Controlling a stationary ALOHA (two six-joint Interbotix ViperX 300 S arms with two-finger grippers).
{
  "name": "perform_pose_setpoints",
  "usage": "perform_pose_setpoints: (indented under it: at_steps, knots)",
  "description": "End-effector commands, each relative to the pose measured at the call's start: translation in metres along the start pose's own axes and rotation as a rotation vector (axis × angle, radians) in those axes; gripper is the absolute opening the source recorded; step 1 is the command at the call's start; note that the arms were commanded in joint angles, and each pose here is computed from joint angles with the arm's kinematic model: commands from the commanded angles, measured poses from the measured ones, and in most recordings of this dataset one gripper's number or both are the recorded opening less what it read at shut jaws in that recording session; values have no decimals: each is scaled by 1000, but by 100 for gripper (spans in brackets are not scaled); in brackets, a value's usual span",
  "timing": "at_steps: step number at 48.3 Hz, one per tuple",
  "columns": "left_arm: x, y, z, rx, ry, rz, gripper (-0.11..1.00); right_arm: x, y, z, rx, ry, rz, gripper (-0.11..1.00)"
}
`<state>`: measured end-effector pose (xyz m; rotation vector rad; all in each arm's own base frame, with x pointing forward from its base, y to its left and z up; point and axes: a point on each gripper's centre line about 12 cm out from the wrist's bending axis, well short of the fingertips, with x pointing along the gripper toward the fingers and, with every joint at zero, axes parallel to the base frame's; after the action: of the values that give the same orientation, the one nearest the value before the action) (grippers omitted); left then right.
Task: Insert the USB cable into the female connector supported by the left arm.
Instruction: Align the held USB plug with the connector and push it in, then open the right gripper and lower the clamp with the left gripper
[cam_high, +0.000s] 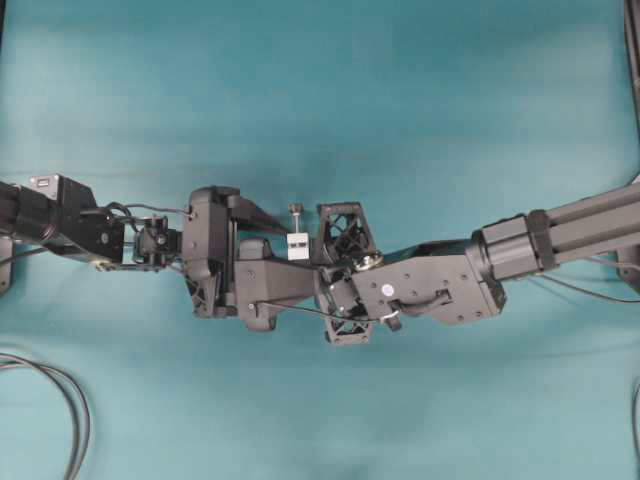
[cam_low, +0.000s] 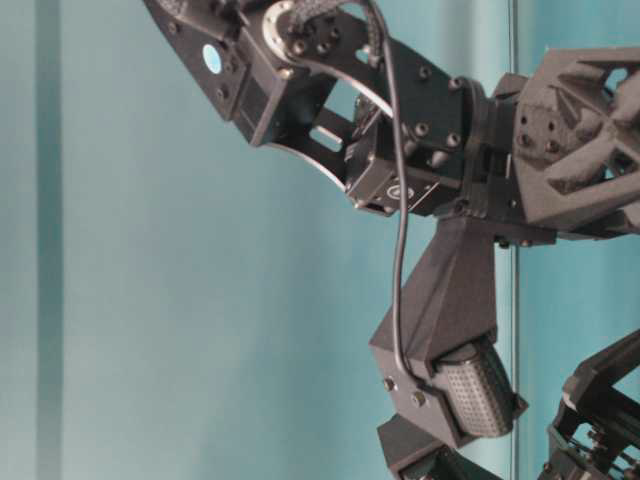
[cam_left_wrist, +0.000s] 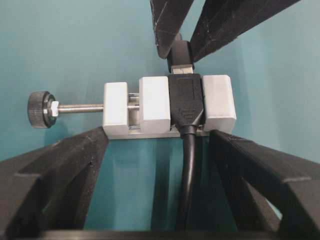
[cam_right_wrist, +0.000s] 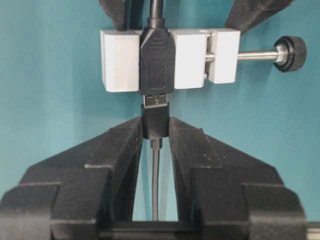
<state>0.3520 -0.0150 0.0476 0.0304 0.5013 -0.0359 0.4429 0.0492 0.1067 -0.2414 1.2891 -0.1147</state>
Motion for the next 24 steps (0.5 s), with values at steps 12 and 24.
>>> perform_pose_setpoints:
  at_steps: [12, 24]
  knots:
    - [-1, -4, 10, -8, -31, -10, 94, -15, -3, 18, 15, -50, -3, 22]
    - [-1, -4, 11, -9, -32, -12, 94, -9, -1, 29, 18, -60, -1, 22]
